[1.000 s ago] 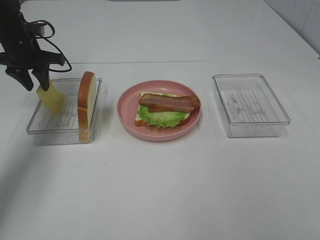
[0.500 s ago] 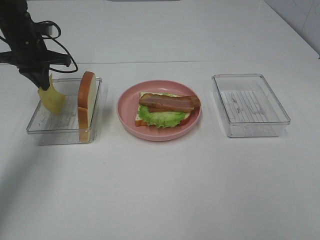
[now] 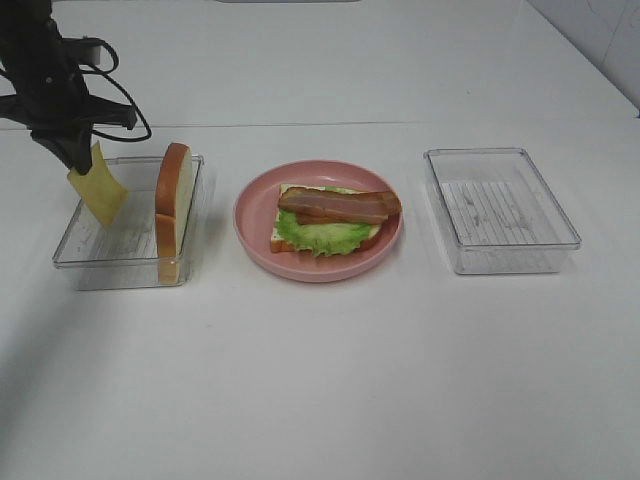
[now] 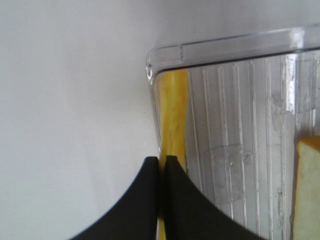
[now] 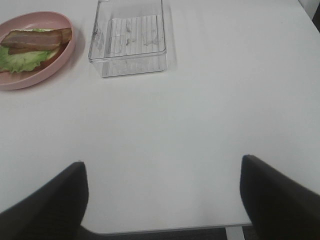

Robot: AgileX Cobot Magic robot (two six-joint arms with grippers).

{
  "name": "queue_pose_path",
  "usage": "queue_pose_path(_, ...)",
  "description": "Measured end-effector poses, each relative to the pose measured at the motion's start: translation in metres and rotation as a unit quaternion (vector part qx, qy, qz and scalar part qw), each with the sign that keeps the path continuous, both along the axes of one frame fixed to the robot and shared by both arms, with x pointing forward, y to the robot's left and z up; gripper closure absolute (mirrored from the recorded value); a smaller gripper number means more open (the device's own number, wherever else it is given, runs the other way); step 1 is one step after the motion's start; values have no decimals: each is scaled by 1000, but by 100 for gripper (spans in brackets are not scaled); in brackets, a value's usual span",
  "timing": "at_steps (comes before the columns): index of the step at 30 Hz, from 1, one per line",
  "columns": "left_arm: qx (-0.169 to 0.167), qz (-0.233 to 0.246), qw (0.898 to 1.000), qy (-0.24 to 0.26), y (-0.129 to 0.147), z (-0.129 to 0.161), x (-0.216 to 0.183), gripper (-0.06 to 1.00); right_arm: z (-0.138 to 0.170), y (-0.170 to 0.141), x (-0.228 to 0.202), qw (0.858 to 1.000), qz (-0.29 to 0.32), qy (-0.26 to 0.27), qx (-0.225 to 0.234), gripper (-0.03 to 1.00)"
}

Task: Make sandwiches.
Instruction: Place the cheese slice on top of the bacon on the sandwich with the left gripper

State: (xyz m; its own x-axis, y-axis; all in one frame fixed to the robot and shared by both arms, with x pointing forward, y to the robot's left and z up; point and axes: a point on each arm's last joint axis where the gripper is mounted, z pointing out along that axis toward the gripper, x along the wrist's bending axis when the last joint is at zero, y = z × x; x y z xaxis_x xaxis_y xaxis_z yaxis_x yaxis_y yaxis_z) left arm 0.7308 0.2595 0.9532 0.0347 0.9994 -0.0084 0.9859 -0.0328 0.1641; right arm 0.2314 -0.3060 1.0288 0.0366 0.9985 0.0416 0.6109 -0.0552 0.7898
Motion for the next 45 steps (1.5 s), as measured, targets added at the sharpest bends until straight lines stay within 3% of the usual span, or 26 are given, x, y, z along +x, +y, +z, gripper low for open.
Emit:
queue_pose_path(7,-9,1,999,-36,-1,31,-1,94,0,0,0,1000,0,0,0,17)
queue_pose_path(18,-32,-19,993,-110,-22,105,-21,94,0,0,0,1000,0,0,0,17)
queue_pose_path(20,-50,-34,987,-148,-37,136,-28,94,0,0,0,1000,0,0,0,17)
queue_pose_path(24,-64,-45,982,-174,-48,154,-31,94,0,0,0,1000,0,0,0,17)
queue_pose_path(25,-80,-59,975,-199,-60,171,-34,94,0,0,0,1000,0,0,0,17)
queue_pose_path(26,-80,-59,975,-199,-60,171,-34,94,0,0,0,1000,0,0,0,17)
queue_pose_path(31,-142,-116,951,-250,-108,211,-52,94,0,0,0,1000,0,0,0,17)
queue_pose_path(37,-187,-156,937,-251,-145,221,-69,94,0,0,0,1000,0,0,0,17)
queue_pose_path(39,-212,-181,932,-230,-173,212,-75,94,0,0,0,1000,0,0,0,17)
queue_pose_path(45,-236,-198,931,-196,-197,191,-75,94,0,0,0,1000,0,0,0,17)
